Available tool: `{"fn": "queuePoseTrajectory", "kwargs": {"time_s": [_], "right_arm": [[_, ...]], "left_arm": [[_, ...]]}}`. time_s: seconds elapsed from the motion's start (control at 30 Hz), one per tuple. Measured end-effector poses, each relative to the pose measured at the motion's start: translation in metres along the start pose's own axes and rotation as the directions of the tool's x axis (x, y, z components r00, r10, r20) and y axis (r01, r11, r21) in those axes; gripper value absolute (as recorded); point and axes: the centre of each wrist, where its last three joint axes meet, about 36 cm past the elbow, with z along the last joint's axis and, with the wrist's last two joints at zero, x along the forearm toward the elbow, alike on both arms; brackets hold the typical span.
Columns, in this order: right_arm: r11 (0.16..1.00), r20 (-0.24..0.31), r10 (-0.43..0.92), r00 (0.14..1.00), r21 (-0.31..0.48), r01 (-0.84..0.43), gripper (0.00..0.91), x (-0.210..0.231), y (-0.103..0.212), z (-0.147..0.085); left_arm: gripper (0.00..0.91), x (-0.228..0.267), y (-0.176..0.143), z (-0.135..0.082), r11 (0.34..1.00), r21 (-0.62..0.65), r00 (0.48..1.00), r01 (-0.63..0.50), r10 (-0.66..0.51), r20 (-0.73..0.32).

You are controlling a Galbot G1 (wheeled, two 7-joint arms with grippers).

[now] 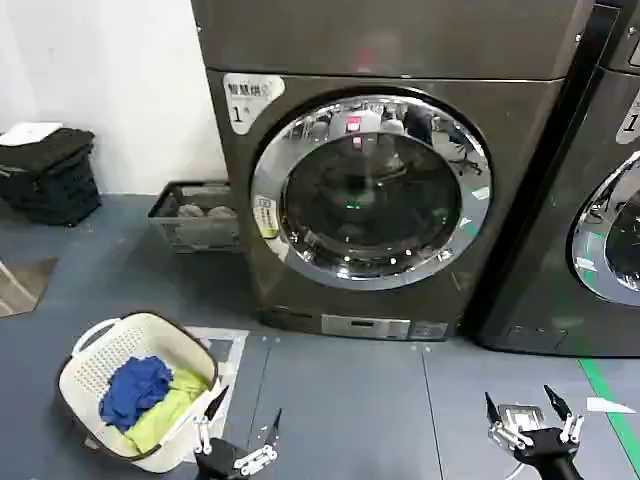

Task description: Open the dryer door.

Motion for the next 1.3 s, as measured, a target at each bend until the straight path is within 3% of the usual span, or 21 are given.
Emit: {"fn": "queuePoseTrajectory", "kwargs": {"time_s": [0.67, 1.0, 1.3], "right_arm": [[0.963, 0.130, -0.270, 0.954, 0.022, 0.269, 0.907, -0.112, -0.018, -0.035], [0.923, 0.141, -0.382, 0.913, 0.092, 0.373, 0.907, -0.168, -0.011, -0.057], [0.891, 0.161, -0.453, 0.877, 0.097, 0.443, 0.907, -0.219, 0.008, -0.074]], "left_arm": [[0.907, 0.002, -0.002, -0.002, 1.000, 0.001, 1.000, -0.004, 0.004, -0.004], [0.907, 0.003, -0.003, -0.001, 1.000, -0.003, 1.000, -0.005, 0.005, -0.006], [0.907, 0.004, -0.003, -0.001, 1.000, -0.006, 1.000, -0.005, 0.005, -0.007]]}}
